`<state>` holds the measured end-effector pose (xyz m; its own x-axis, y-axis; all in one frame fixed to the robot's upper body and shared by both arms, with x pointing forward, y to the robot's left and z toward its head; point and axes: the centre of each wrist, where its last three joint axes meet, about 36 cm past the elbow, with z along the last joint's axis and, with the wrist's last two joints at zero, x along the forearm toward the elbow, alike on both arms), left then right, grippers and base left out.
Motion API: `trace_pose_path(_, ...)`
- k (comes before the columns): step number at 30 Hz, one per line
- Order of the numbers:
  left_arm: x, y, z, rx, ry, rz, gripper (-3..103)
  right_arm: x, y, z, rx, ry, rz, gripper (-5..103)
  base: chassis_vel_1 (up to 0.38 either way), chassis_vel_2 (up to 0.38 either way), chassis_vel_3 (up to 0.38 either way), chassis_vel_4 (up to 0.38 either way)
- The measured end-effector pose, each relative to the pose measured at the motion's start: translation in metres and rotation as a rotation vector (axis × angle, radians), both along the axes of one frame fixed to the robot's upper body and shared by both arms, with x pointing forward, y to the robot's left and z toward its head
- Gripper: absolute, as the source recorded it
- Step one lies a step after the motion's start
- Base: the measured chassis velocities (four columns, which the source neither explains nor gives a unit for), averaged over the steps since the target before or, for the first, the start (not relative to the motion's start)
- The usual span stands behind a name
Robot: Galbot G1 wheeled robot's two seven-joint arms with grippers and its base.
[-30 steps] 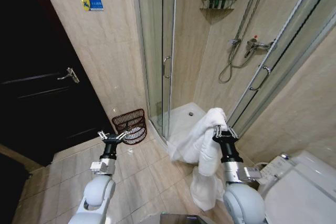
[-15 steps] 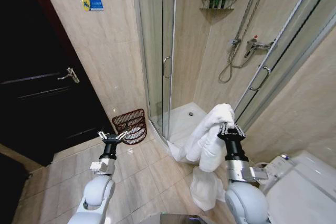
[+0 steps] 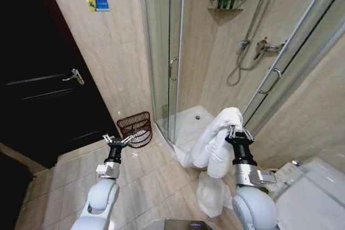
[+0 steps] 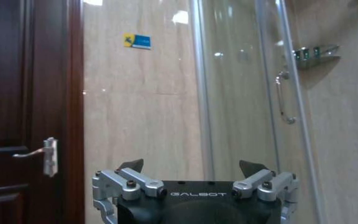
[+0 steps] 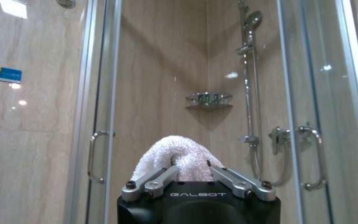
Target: Discard the used towel into the hamper.
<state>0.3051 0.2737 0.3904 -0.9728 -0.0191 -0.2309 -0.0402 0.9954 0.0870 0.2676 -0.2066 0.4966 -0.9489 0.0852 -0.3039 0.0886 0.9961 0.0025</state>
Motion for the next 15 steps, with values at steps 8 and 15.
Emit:
trace_pose_path(8,-0.0001,0.0028,-0.0001,0.006,-0.002,0.001,100,0.0019,0.0009,-0.0006,0.002,0.001,-0.013,7,0.081,0.07,0.08,0.068)
trace_pose_path(15,0.003,0.0017,-0.0036,-0.003,-0.033,0.002,100,0.0011,0.0027,-0.0014,0.009,0.014,-0.011,7,0.116,0.098,0.097,0.078)
